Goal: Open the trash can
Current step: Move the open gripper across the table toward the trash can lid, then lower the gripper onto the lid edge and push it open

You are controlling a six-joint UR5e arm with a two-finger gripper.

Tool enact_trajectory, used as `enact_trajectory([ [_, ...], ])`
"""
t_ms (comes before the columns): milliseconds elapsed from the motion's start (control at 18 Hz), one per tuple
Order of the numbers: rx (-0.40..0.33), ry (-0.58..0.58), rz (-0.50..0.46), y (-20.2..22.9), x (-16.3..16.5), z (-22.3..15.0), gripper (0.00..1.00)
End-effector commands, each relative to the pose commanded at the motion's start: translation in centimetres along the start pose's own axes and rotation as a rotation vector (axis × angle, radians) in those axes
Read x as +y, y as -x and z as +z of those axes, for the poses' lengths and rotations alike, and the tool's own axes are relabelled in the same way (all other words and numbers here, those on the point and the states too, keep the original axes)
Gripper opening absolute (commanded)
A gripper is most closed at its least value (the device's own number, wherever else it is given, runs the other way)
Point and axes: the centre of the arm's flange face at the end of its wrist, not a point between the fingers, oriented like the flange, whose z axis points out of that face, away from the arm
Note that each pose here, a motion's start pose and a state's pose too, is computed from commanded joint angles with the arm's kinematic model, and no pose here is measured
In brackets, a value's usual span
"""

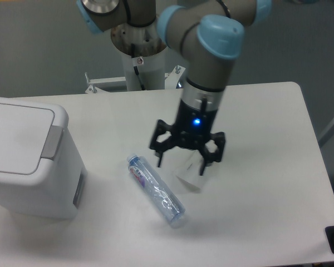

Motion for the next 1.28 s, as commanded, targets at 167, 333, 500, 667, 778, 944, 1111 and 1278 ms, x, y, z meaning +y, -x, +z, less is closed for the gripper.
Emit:
enact_trajectory([
  [167, -0.002, -0.023, -0.082, -2.8, 0.7, -2.3, 1.0],
  [333, 0.025, -0.032, -0.068, -6.1, 0.6, -2.8, 1.0],
  [500, 0.043, -0.023, -0.087, -7.9, 0.4, -2.2, 1.0],
  [667, 0.064, -0.006, -0.064, -9.6, 0.4, -1.0, 1.0],
  [778, 0.077, 0.01, -0.053, -10.4, 0.4, 0.1, 1.0],
  [944, 0.091, 0.016, -0.034, -11.6, 0.3, 1.1, 1.0],
  [1111, 0.097, 0.017, -0.023, -12.3, 0.4, 1.4, 1.0],
  [1278, 0.102, 0.032, -0.024, -12.6, 1.2, 2.0, 1.0],
])
